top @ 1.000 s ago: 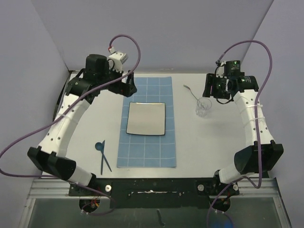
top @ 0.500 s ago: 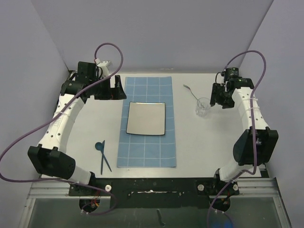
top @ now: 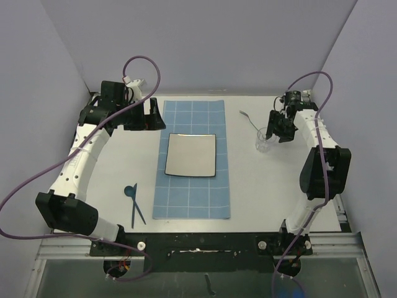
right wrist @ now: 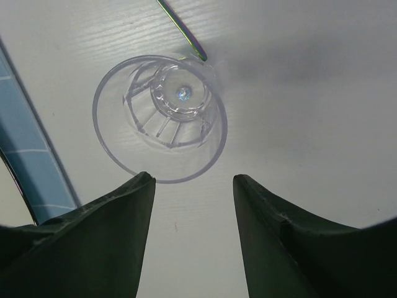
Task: Set the dinner table for one person
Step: Pick up the cup at the center of the board.
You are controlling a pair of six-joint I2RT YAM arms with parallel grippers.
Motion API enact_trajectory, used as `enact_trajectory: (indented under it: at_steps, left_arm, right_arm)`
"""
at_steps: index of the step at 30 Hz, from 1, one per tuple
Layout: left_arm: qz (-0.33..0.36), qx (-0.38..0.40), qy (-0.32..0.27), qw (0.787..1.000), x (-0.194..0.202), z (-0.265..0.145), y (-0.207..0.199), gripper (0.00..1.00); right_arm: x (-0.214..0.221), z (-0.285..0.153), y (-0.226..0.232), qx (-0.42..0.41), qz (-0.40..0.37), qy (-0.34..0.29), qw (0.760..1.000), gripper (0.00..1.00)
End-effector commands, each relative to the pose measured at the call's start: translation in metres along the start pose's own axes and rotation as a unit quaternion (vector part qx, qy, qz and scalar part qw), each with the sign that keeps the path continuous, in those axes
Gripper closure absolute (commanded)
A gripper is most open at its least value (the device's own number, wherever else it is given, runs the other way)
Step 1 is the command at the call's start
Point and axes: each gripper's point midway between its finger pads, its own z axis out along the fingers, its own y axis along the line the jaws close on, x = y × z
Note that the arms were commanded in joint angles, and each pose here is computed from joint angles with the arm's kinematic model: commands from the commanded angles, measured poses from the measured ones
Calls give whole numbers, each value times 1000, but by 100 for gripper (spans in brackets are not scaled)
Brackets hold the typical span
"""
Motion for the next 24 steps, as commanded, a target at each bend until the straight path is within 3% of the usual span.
enact_trajectory:
  at_steps: [1,14,16,21,24]
  left_arm:
    - [10,11,-30,999,-16,-5,-7,5]
    - [8,11,-24,1000,-16,-2,-6,5]
    - [8,11,-24,1000,-17,-2,-6,5]
    - [6,12,-26,1000,-18,-1,-7,4]
    - [4,14,-29,999,-20,0,-7,5]
  right_arm:
    - [-30,-2,9,-14,-3,-44,999,46]
    - [-22,43,6,-12,1,-8,1000,51]
    - [-22,47,6,-13,1,-5,1000,59]
    - [-22,52,7,-16,2,0,1000,100]
    - [-21,54,9,-22,1,4,1000,100]
